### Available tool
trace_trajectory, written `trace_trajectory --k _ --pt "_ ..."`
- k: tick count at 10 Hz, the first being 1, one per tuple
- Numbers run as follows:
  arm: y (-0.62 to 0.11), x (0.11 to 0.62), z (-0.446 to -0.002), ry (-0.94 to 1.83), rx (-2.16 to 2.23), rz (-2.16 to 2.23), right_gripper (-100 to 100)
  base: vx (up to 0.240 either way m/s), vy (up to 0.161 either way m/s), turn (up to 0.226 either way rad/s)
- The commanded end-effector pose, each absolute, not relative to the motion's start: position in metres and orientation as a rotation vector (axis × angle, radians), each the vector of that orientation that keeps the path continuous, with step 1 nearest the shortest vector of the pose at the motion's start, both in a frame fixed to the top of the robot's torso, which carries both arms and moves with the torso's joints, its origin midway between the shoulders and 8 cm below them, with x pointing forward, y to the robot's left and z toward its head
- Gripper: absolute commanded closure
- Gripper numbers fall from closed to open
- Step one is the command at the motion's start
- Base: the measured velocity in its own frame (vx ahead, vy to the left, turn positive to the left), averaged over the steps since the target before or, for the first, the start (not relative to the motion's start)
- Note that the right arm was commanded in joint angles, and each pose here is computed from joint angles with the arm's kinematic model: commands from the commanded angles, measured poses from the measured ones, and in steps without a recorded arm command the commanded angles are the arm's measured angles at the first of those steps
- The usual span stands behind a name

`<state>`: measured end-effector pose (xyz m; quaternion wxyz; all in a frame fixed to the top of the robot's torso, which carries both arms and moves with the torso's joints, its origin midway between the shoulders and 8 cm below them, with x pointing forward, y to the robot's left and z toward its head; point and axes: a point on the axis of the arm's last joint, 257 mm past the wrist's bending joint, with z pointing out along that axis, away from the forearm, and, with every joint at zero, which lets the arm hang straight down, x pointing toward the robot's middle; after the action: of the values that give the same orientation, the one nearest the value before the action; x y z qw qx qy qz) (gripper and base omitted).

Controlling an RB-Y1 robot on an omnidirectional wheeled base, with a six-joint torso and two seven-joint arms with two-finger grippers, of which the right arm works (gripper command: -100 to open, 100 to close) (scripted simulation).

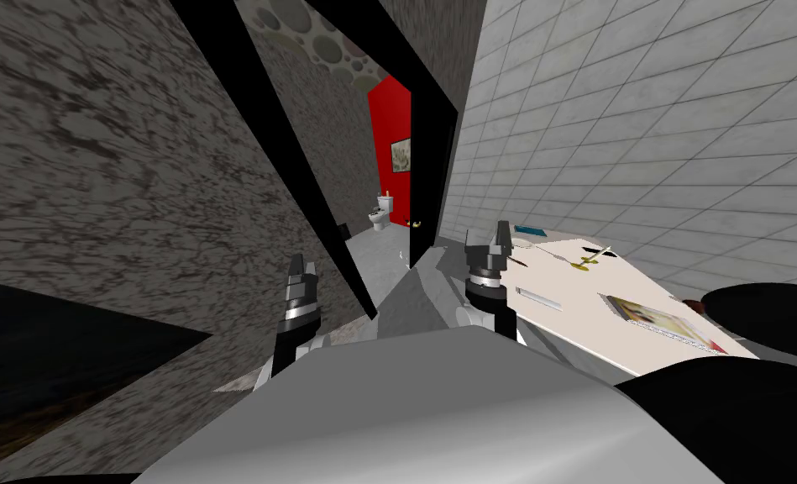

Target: Push the door open

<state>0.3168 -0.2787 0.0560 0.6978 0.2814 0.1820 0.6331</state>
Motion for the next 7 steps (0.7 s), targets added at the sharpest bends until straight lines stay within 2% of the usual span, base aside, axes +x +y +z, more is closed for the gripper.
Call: trace_trajectory --k 1,7 --pt "-0.275 0.325 0.046 0.431 0.634 1.416 -100 0.069 -0.034 0.091" --pt "-0.266 0.350 0.015 0.506 0.660 1.428 -100 0.112 -0.095 0.067"
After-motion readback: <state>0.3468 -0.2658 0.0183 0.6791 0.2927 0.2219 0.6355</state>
